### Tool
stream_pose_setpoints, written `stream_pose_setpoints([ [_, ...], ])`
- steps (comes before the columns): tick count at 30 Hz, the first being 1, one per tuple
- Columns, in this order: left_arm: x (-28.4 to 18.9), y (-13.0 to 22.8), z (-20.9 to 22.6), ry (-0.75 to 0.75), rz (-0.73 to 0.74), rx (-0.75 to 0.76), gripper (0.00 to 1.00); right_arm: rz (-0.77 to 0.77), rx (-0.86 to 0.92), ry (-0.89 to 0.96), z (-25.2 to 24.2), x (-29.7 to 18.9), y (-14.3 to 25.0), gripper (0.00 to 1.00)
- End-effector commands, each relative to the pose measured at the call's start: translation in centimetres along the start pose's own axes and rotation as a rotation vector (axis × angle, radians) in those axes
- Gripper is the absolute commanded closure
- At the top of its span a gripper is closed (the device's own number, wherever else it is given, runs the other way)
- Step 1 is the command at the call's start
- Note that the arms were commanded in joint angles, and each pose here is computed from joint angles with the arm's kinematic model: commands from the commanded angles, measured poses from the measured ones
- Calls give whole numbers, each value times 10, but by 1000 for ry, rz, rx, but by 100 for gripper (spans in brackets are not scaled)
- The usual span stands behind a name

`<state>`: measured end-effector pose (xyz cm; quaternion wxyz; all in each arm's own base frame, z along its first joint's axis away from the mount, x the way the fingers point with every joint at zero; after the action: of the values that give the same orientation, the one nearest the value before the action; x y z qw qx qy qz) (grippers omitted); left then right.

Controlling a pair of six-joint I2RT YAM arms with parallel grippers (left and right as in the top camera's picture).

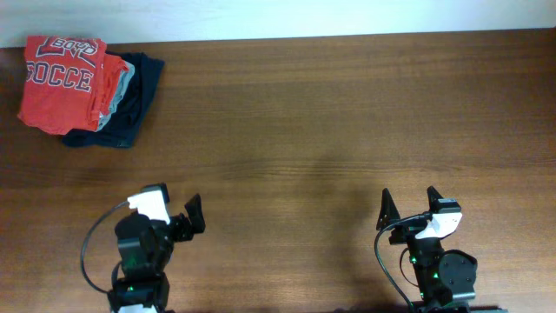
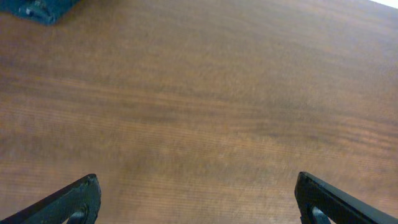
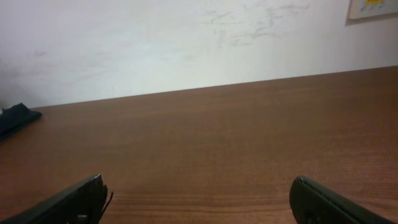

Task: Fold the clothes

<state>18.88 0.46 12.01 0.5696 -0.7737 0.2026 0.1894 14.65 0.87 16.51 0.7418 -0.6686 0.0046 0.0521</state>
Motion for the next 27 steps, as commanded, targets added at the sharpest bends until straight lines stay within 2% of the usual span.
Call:
stream_pose_setpoints([
  [1, -3, 8, 2, -14, -21, 14, 1, 0, 6, 13, -1, 0, 1, 2],
  [9, -6, 21, 6, -29, -28, 14, 1, 0, 5, 13, -1, 0, 1, 2],
  [20, -11, 21, 7, -49, -79, 20, 1, 0, 6, 13, -1, 0, 1, 2],
  [27, -17, 20, 11, -125, -111, 25, 1, 0, 5, 13, -1, 0, 1, 2],
])
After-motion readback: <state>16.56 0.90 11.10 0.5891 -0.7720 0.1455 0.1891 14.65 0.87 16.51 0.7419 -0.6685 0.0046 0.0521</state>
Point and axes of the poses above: each gripper's point midway between its finger pads, its own x axis out along the fingers, its own z axis along the line the jaws close on, y = z × x, the point moved 10 cm from there along -x, back along the fingers, and after that the axes turned 3 degrees about -x, right-handed, at the moved point
